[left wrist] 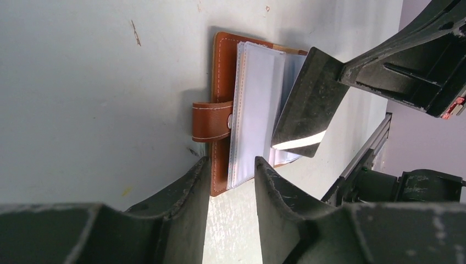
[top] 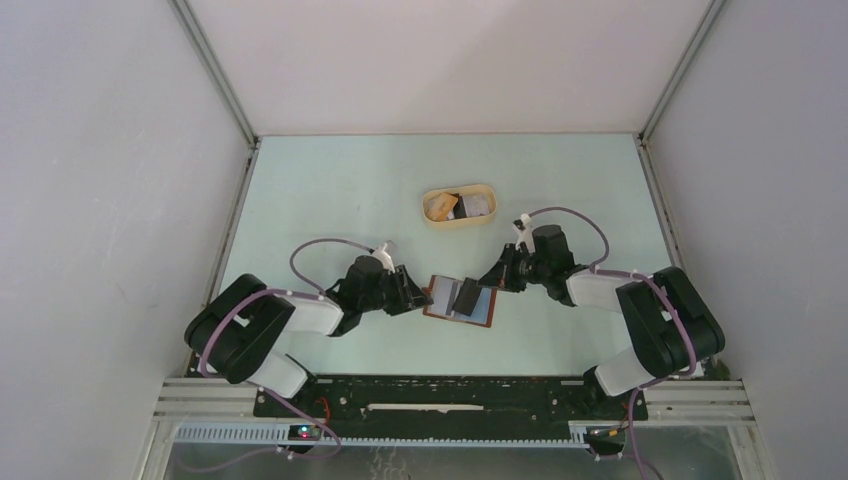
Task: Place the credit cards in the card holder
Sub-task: Insert the credit card into the card holder.
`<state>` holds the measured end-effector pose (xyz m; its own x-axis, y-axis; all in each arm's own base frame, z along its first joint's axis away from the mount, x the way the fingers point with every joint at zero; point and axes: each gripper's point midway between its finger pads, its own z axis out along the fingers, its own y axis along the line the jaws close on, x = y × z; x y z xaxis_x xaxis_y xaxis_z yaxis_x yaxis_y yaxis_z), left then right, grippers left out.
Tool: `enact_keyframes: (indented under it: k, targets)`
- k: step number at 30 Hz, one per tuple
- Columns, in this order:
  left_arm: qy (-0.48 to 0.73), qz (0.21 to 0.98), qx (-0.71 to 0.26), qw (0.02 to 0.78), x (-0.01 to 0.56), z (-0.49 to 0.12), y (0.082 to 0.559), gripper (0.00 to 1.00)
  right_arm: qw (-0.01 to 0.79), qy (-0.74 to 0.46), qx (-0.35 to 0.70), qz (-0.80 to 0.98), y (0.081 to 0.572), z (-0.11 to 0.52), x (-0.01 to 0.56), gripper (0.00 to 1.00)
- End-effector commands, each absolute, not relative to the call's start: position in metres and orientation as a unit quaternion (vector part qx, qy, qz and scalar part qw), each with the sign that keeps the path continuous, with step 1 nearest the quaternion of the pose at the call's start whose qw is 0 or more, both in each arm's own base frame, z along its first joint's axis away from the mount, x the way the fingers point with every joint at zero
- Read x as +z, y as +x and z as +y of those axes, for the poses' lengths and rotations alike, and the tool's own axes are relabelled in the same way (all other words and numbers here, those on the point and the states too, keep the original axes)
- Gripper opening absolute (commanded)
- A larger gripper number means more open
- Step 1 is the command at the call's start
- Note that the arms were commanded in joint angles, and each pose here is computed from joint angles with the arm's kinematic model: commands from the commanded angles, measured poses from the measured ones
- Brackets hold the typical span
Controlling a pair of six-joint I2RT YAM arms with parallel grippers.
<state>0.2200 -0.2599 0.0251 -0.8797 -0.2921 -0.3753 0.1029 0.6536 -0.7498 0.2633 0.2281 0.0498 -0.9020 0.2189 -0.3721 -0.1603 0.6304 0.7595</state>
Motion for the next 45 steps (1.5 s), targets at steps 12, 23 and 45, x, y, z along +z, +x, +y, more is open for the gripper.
enact_keyframes:
  k: [12,23,45]
  targets:
    - [-0.052,0.888,-0.405,0.212,0.02,-0.264,0.219,0.31,0.187,0.011,0.437,0.88,0.255,0.24,0.038,0.0]
    - [-0.038,0.886,-0.415,0.203,0.022,-0.273,0.218,0.31,0.152,0.027,0.446,0.881,0.26,0.249,0.031,0.0]
    - [-0.041,0.883,-0.425,0.193,0.024,-0.28,0.22,0.3,0.122,-0.041,0.464,0.876,0.264,0.269,0.033,0.42]
